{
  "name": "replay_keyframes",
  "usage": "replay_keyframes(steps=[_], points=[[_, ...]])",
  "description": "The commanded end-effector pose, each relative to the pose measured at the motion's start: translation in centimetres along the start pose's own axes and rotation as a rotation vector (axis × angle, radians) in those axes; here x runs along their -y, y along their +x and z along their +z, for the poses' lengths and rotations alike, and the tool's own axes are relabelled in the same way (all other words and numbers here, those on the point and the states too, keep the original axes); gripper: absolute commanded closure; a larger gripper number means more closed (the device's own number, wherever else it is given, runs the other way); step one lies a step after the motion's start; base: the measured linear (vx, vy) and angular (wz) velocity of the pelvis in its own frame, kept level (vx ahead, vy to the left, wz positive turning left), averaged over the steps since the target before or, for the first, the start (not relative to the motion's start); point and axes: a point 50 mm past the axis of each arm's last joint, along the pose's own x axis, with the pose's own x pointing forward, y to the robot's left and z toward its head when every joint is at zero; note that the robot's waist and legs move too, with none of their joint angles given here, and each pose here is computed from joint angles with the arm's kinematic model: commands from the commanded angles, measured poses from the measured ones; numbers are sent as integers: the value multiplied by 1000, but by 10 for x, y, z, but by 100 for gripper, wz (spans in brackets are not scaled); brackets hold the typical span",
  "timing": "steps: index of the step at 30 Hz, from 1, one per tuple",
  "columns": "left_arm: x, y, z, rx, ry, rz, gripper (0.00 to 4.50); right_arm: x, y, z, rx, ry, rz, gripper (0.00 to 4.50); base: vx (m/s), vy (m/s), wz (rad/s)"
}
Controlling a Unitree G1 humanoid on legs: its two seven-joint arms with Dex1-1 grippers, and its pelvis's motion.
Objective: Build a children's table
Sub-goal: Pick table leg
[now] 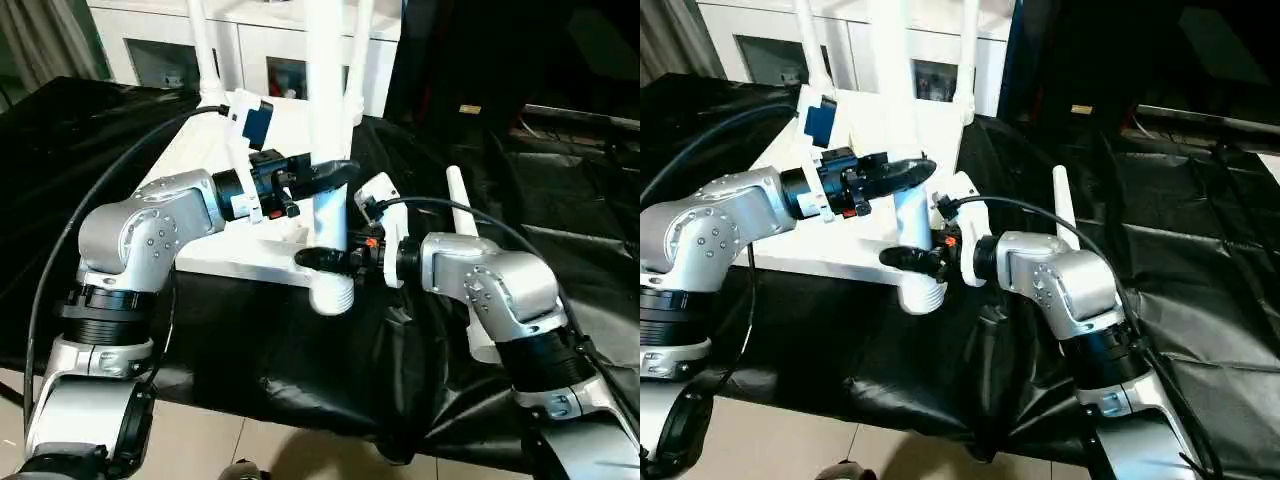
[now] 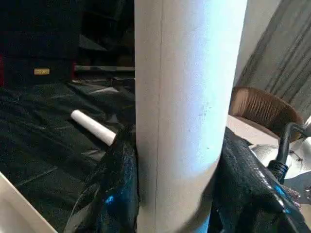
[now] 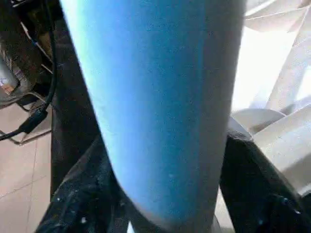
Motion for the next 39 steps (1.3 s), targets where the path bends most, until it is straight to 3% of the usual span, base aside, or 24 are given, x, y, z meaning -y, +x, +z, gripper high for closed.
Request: replay_keyframes(steps=[1,5,6,10,11,13,23,25,28,30,33,34,35,36,37,39], points=[[4,2,13,23,46,-26,271,7,-3,2,-3,-2,-50,162,0,0,0],[5,2,13,22,46,-29,271,6,-4,2,1,4,-34,162,0,0,0],[5,2,13,22,46,-30,271,5,-4,2,4,6,-29,189,0,0,0],[5,2,12,20,47,-33,271,5,-3,2,7,8,-25,201,0,0,0],[5,2,12,20,47,-33,271,5,-3,2,7,8,-25,227,0,0,0],[6,3,12,19,48,-38,271,5,-3,3,11,9,-23,236,0,0,0],[10,7,13,42,62,-55,271,4,-3,2,15,7,-17,255,0,0,0],[8,7,17,78,8,-43,215,5,-3,3,27,9,-31,255,0,0,0],[6,7,20,110,-19,-30,195,6,-3,3,38,12,-44,257,0,0,0],[4,5,29,251,-15,-12,165,9,-4,6,82,25,-76,262,0,0,0],[2,0,39,415,-43,-13,162,11,-5,10,136,38,-97,264,0,0,0],[2,-3,43,492,-73,-27,162,12,-6,11,159,47,-106,264,0,0,0],[-1,-9,50,649,-185,-37,162,16,-10,15,213,66,-134,264,0,0,0],[-3,-13,52,720,-239,-48,162,18,-12,17,234,74,-152,264,0,0,0],[-4,-17,54,779,-286,-64,162,21,-14,18,258,76,-183,264,0,0,0],[-5,-20,51,779,-290,-71,162,25,-16,19,278,69,-229,264,0,0,0]])
